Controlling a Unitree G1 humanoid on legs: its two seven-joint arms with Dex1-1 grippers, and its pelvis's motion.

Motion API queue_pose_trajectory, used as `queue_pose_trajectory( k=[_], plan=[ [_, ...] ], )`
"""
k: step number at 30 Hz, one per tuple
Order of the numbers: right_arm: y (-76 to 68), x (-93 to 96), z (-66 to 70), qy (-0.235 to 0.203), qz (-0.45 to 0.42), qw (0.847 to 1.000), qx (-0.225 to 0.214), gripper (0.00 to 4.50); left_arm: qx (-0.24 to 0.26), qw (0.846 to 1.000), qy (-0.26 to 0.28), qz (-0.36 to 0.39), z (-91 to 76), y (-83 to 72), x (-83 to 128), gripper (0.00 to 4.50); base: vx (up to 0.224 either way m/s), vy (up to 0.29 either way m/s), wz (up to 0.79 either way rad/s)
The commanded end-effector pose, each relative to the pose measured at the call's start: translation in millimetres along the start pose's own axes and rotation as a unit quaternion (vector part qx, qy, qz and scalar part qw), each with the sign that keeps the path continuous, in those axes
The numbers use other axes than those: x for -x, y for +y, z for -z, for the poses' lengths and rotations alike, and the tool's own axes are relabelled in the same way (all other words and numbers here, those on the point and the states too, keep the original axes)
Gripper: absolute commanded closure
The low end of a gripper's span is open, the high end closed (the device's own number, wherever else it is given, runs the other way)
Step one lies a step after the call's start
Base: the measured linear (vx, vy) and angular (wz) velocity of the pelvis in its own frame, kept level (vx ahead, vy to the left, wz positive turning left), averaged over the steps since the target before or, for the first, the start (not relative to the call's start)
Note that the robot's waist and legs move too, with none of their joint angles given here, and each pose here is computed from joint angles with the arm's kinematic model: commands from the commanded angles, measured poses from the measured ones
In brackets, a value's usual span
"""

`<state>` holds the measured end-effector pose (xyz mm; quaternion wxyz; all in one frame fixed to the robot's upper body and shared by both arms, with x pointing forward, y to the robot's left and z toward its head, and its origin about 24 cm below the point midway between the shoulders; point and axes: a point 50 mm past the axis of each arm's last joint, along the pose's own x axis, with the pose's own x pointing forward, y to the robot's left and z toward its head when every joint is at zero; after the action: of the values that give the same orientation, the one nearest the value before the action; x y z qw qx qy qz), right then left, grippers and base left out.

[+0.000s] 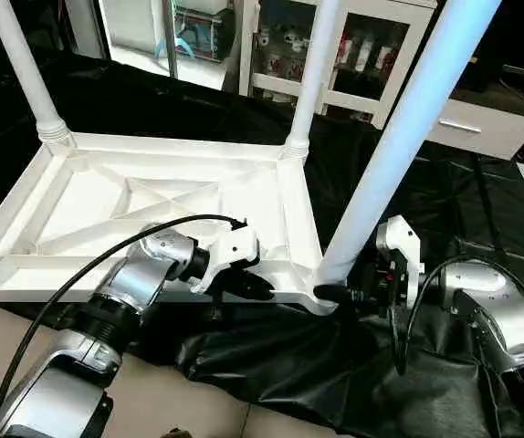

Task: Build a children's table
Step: Insert table leg to table base, then rotate leg to tighten

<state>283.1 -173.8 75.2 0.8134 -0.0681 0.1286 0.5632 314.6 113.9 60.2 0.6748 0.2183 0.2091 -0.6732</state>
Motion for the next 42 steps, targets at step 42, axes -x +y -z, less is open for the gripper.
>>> queue_pose_trajectory(
  k=[42],
  plan=[
    [-30.6, -27.2, 54.5, 0.027, 0.336, 0.925, -0.176, 2.6, 0.126, 0.971, -0.063, -0.195, -22.5, 32.4, -32.7, 4.5, -0.008, 0.001, -0.01]
  ],
)
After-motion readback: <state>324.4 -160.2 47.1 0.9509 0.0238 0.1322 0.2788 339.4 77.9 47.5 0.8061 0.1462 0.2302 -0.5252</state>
